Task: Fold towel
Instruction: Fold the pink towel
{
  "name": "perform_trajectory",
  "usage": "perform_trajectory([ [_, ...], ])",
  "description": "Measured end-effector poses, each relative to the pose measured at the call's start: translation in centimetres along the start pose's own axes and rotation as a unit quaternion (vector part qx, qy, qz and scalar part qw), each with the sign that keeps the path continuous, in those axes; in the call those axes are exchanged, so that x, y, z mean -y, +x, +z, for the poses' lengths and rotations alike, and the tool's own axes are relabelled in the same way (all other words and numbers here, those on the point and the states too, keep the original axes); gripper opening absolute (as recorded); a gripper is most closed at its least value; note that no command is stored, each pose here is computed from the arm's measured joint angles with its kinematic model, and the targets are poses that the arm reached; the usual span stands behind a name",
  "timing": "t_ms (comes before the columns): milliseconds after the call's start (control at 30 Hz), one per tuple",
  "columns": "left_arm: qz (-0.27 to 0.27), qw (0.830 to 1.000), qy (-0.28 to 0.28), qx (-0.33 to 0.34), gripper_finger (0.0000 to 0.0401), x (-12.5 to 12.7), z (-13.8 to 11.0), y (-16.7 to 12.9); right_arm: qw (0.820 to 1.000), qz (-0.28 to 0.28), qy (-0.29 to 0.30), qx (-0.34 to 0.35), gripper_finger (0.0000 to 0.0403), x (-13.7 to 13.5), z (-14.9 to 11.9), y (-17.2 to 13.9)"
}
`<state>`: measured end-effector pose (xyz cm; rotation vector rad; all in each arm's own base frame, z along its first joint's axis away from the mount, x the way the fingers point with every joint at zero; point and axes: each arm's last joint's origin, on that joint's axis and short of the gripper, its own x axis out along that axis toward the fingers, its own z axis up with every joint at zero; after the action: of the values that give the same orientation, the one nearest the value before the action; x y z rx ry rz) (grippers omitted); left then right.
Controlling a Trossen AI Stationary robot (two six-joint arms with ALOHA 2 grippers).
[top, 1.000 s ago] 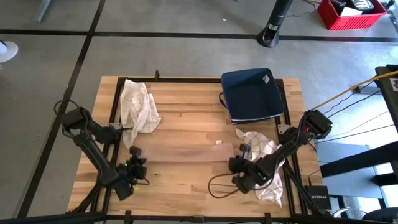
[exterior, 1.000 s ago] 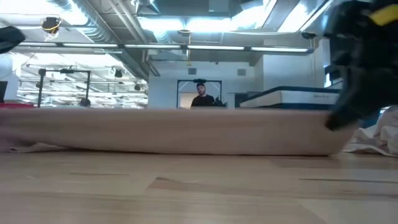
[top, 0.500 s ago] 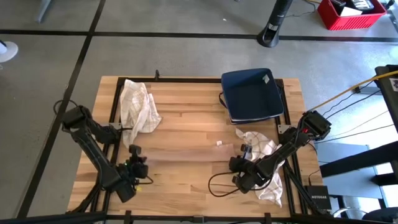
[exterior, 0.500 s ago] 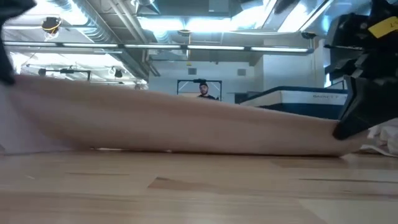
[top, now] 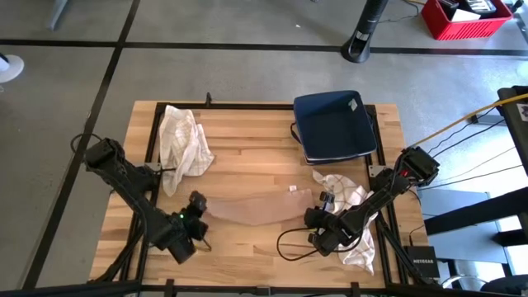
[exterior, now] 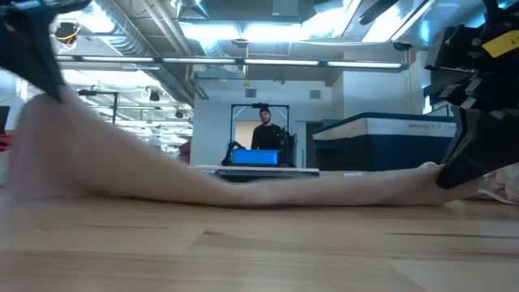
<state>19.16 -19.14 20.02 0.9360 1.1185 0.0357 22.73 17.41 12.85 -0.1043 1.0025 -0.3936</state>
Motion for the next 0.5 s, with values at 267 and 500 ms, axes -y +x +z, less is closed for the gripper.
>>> perform_trajectory([
  [267, -0.036, 0.994, -0.09, 0.054, 0.0, 1.3, 1.3, -0.3, 1.0, 0.001, -0.002, -0.002, 0.0004, 0.0, 0.0, 0.0],
  [500, -0.052, 0.98, -0.187, 0.051, 0.0001, 1.4, 1.4, -0.3, 1.0, 0.001, -0.002, -0.002, 0.0005, 0.0, 0.0, 0.0],
])
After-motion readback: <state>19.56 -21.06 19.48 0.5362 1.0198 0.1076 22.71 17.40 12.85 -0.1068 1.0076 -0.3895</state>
